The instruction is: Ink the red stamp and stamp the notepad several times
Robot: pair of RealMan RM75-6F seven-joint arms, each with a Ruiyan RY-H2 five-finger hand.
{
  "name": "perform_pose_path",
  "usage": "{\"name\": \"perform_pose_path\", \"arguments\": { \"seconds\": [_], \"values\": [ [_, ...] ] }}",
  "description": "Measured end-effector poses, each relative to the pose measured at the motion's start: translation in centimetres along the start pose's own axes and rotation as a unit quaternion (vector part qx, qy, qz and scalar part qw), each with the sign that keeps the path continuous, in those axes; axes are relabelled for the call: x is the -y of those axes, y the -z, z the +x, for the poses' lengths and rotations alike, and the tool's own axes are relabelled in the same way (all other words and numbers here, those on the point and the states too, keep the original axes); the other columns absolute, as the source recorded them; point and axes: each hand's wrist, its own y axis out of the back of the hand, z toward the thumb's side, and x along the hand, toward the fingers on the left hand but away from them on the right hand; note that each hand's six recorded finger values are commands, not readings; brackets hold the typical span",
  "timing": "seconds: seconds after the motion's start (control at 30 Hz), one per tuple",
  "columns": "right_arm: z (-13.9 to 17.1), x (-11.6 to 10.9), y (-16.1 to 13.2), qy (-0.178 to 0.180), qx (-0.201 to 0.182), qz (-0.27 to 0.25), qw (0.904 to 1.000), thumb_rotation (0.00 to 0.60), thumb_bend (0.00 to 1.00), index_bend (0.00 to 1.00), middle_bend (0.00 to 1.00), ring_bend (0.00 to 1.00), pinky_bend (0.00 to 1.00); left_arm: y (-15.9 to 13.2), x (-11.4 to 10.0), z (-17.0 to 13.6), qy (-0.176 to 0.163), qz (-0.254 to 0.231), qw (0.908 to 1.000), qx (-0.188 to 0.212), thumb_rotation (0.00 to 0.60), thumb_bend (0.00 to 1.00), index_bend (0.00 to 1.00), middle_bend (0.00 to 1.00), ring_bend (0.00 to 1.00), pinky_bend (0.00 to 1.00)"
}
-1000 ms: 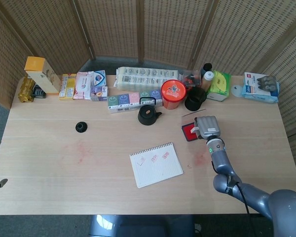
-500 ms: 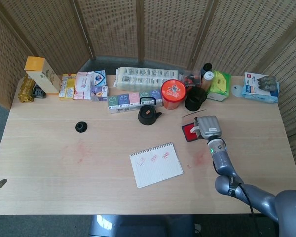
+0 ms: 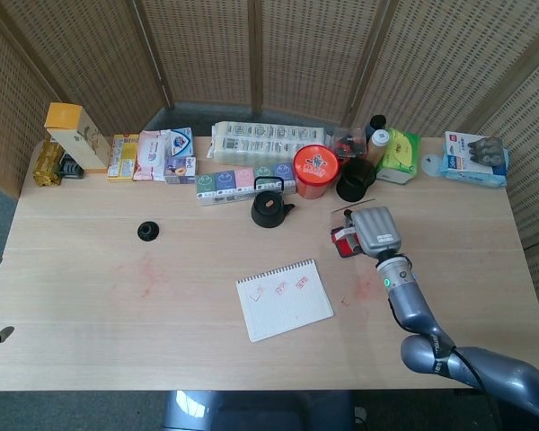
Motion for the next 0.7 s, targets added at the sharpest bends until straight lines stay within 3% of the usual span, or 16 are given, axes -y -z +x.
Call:
{"name": "perform_pose_path", "arguments": {
  "seconds": [0.4,0.7],
  "values": [
    [4.7,1.8,-7.7,-0.008,-0.112,0.032,0.9932,0.600,0.58,0.74,1.00,1.00,1.00,0.0,-0.1,0.0,-0.001,-0.004,1.0000,0.001,0.600,0.00,0.00,0.00,0.00,0.11],
    [6.2,3.3,-13.4,-0.016,-0.164,0.031,0.9859,0.600,0.58,0.75,1.00,1.00,1.00,0.2,-0.4,0.1,-0.003,-0.008,1.0000,0.001,0.600,0.00,0.00,0.00,0.00,0.11]
  ]
}}
